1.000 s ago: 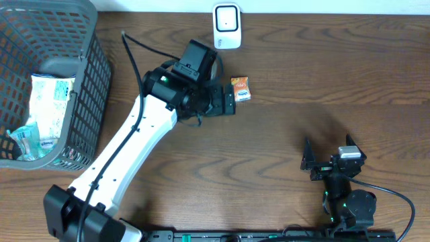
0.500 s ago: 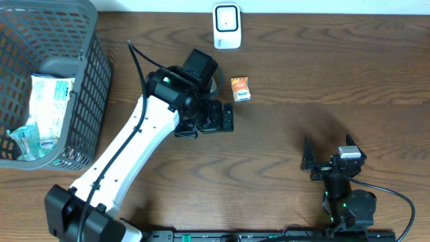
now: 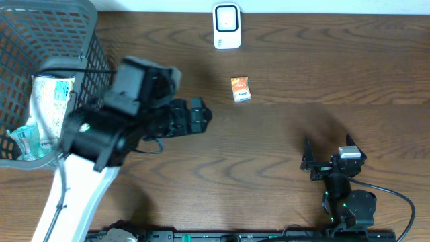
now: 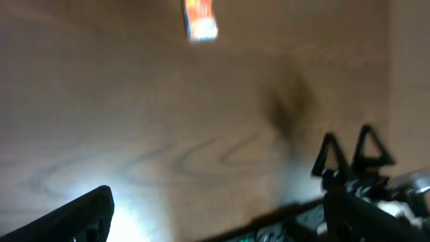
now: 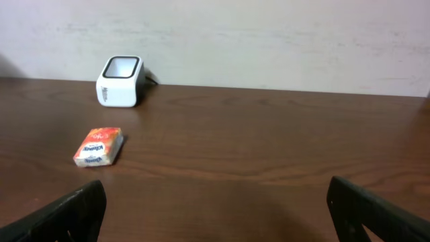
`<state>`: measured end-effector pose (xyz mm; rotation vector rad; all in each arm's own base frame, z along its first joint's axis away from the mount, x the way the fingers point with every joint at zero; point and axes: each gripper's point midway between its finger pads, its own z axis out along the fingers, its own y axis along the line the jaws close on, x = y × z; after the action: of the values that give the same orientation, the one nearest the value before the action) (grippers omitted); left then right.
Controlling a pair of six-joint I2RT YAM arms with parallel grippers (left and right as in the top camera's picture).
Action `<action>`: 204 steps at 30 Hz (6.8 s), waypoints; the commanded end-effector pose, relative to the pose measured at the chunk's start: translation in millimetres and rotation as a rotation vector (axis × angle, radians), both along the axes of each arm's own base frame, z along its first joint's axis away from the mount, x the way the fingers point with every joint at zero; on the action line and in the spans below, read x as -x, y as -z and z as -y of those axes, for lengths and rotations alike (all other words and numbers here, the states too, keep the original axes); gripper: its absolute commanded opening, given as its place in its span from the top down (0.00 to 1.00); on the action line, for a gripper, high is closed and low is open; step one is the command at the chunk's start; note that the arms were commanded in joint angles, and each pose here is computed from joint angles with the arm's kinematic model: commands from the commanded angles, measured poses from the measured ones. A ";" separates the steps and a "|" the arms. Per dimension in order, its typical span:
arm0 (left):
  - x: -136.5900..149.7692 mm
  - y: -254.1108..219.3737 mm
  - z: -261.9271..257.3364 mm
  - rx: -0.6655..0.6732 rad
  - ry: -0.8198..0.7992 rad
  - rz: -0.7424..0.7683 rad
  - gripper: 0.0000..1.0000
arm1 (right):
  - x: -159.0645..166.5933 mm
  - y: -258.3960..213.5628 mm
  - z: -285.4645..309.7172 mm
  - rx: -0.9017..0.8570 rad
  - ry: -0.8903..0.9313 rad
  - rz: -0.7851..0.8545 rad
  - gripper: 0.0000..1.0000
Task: Scan the item barcode
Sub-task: 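Release the orange box on the table and withdraw the left gripper, then reach the left gripper into the basket toward the white bag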
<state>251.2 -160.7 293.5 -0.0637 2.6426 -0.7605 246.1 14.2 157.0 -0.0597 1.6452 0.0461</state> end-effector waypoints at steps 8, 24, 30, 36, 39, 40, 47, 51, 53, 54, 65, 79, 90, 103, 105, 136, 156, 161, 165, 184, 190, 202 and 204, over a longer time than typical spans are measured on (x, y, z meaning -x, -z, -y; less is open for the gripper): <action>-19.8 -75.1 -71.4 -0.123 -0.098 0.466 0.02 | 0.2 0.6 1.0 0.000 0.004 -0.001 0.01; -46.2 -99.8 -199.4 -0.358 -0.579 0.565 0.02 | 0.2 0.5 1.1 0.000 0.005 0.000 0.01; -46.7 -100.2 -264.3 -0.454 -0.804 0.542 0.02 | 0.2 0.5 1.1 0.000 0.005 0.000 0.01; -46.5 -67.6 -323.0 -0.520 -0.995 0.386 0.03 | 0.2 0.5 1.1 0.000 0.005 0.000 0.01; -46.8 -47.9 -346.0 -0.471 -1.116 0.304 0.02 | 0.2 0.5 1.1 0.000 0.005 0.000 0.01; -46.2 -41.3 -352.0 -0.457 -1.148 0.276 0.02 | 0.2 0.6 1.1 0.000 0.005 -0.001 0.01; -36.7 23.1 -388.8 -0.464 -1.225 0.013 0.02 | 0.2 0.5 1.0 0.000 0.004 0.000 0.01; -31.7 59.4 -399.5 -0.466 -1.228 -0.123 0.02 | 0.2 0.6 1.1 0.000 0.005 -0.001 0.01; -29.4 77.5 -402.9 -0.466 -1.224 -0.189 0.02 | 0.2 0.5 1.0 0.000 0.004 0.000 0.01; -27.9 86.0 -404.2 -0.465 -1.221 -0.223 0.02 | 0.2 0.6 1.1 0.000 0.005 -0.001 0.01; -24.5 163.9 -406.4 -0.473 -1.111 -0.492 0.10 | 0.2 0.5 1.1 0.000 0.005 0.000 0.01; -19.8 226.7 -402.1 -0.454 -1.062 -0.691 0.11 | 0.2 0.5 1.0 0.000 0.004 0.000 0.01; -31.5 247.2 -411.0 -0.456 -1.067 -0.676 0.12 | 0.2 0.5 1.0 0.000 0.004 0.000 0.01; -21.4 254.6 -409.0 -0.478 -1.055 -0.727 0.50 | 0.2 0.5 1.1 0.000 0.005 0.000 0.01; -19.7 254.7 -405.9 -0.469 -1.048 -0.739 0.57 | 0.2 0.5 1.1 0.000 0.005 0.000 0.01; -64.4 20.7 -382.6 -0.272 -1.132 0.096 0.93 | 0.2 0.5 1.0 0.000 0.004 0.000 0.01; -45.8 64.8 -392.4 -0.482 -0.962 -0.086 0.24 | 0.2 0.5 1.1 0.000 0.005 0.000 0.01; -29.7 89.5 -408.0 -0.583 -0.978 -0.221 0.24 | 0.2 0.5 1.0 0.000 0.004 0.000 0.01; -25.8 108.6 -409.1 -0.592 -0.966 -0.283 0.24 | 0.2 0.5 1.1 0.000 0.005 0.000 0.01; -9.2 170.6 -401.2 -0.628 -0.688 -0.524 0.23 | 0.2 0.5 1.1 0.000 0.005 0.000 0.01; -14.0 176.6 -404.9 -0.631 -0.685 -0.519 0.09 | 0.2 0.5 1.1 0.000 0.005 0.000 0.01; -35.0 175.4 -420.4 -0.665 -0.695 -0.423 0.09 | 0.2 0.6 1.1 0.000 0.005 -0.001 0.01; -41.5 175.7 -419.7 -0.660 -0.656 -0.393 0.09 | 0.2 0.5 1.1 0.000 0.005 0.000 0.01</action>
<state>291.0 258.6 128.3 -0.9712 2.7632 0.3919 246.1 14.2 157.0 -0.0597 1.6452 0.0461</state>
